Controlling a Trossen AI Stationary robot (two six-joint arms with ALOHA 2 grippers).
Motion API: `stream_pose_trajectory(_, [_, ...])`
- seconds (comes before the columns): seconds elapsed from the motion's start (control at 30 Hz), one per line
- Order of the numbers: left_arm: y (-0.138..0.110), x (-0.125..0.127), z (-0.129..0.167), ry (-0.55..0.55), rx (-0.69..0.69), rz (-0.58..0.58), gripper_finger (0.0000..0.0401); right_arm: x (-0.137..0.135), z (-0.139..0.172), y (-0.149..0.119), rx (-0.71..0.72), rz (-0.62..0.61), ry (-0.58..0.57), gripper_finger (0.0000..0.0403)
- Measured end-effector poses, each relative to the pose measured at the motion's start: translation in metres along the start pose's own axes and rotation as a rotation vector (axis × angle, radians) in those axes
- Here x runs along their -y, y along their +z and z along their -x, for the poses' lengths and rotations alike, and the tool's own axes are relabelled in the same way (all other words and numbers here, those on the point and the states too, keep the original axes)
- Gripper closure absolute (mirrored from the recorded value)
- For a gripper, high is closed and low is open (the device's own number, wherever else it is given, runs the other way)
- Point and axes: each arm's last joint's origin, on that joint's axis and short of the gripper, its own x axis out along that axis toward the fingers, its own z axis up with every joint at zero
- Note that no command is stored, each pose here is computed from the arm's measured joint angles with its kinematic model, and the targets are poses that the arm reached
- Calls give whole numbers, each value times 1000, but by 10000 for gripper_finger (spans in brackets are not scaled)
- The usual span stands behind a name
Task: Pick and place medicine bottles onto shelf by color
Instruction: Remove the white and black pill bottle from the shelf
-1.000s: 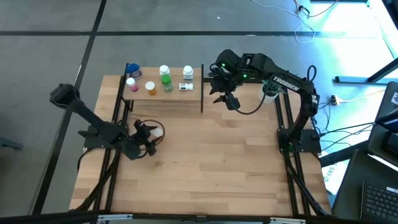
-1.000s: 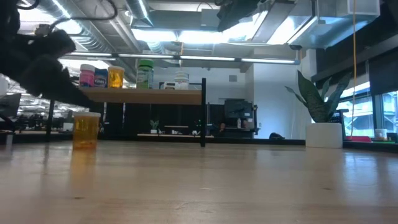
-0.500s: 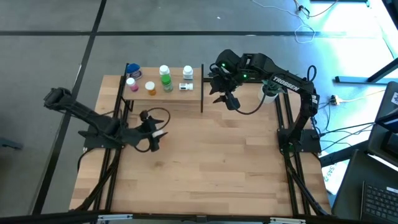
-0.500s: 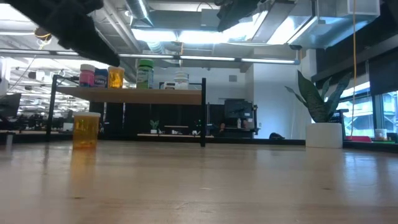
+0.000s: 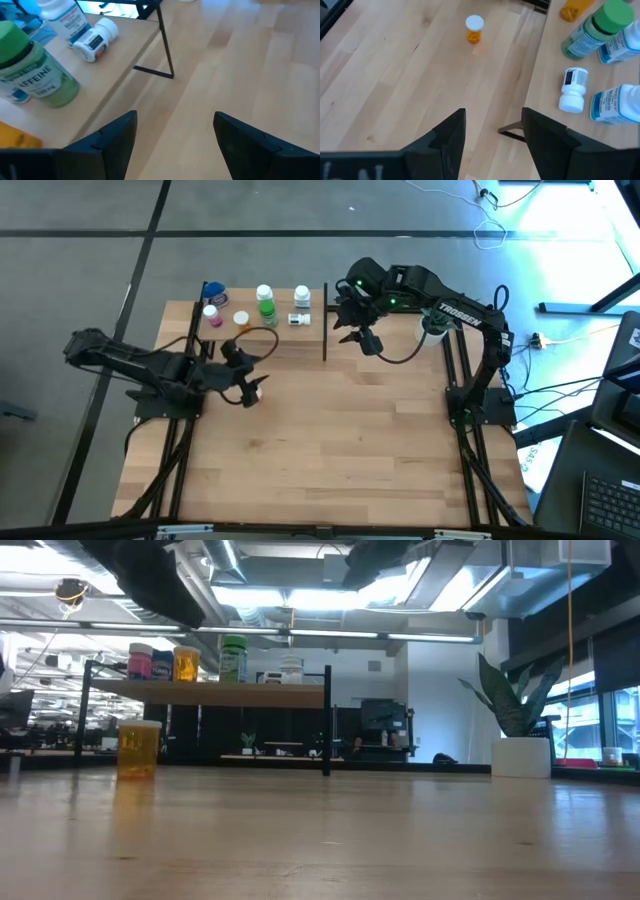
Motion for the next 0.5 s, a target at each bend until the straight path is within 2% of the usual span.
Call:
stream_pose_trajectory(0.23, [1, -7, -4, 41, -7, 4, 145, 6, -7, 3, 35, 18, -31, 208])
stream_pose_trajectory(0.33, [1, -9, -6, 57, -11, 9, 145, 17, -22, 5, 44, 36, -112, 208])
stream_pose_trajectory(0.5, [1, -12, -8, 77, -26, 2, 145, 38, -54, 2, -40, 11, -296, 208])
